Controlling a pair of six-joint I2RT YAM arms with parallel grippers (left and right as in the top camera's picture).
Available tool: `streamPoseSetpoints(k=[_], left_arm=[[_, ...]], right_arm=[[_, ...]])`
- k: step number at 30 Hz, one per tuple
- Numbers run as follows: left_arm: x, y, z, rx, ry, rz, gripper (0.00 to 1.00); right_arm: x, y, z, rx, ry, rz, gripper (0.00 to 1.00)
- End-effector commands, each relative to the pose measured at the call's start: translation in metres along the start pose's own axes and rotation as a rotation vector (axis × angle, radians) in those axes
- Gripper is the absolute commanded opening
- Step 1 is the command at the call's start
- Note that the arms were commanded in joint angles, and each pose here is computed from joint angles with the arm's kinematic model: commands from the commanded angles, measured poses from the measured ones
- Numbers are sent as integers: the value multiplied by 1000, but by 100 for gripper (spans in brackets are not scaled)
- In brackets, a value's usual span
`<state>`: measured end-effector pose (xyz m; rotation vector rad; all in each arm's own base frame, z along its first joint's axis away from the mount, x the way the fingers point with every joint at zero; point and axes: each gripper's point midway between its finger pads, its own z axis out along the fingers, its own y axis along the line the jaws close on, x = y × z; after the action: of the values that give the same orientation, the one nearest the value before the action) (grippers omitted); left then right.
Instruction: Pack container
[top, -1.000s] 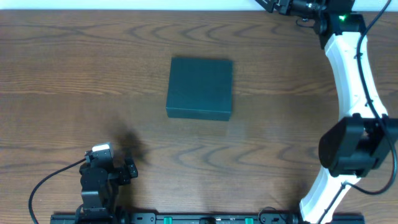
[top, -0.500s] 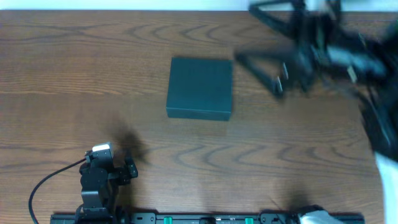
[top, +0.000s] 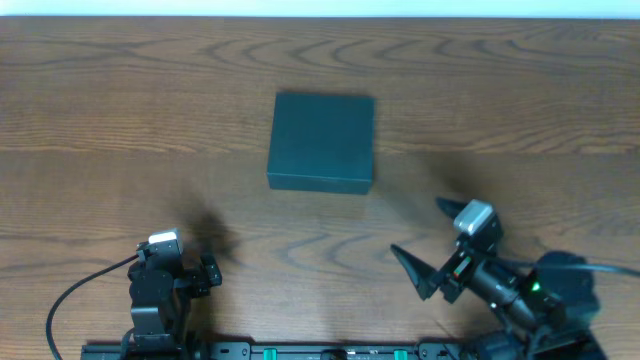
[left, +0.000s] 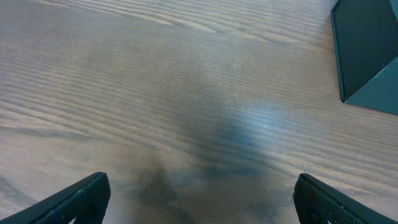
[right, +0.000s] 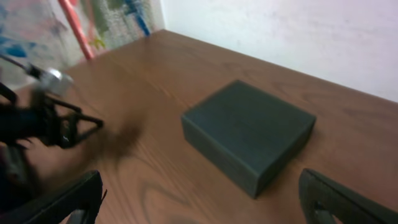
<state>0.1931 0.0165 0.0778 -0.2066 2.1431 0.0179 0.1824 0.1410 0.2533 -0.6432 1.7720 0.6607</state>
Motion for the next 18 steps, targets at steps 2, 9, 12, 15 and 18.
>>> streamPoseSetpoints(k=[2, 9, 12, 15, 18], left_arm=[[3, 0, 1, -2, 7, 16, 95], [3, 0, 1, -2, 7, 16, 95], [3, 0, 1, -2, 7, 16, 95], [3, 0, 1, -2, 7, 16, 95], [3, 0, 1, -2, 7, 16, 95]], right_arm=[[40, -9, 4, 41, 5, -12, 99], [82, -10, 9, 39, 3, -14, 99], [91, -10, 10, 37, -3, -17, 99], [103, -11, 13, 35, 2, -2, 99], [115, -13, 18, 34, 28, 13, 99]])
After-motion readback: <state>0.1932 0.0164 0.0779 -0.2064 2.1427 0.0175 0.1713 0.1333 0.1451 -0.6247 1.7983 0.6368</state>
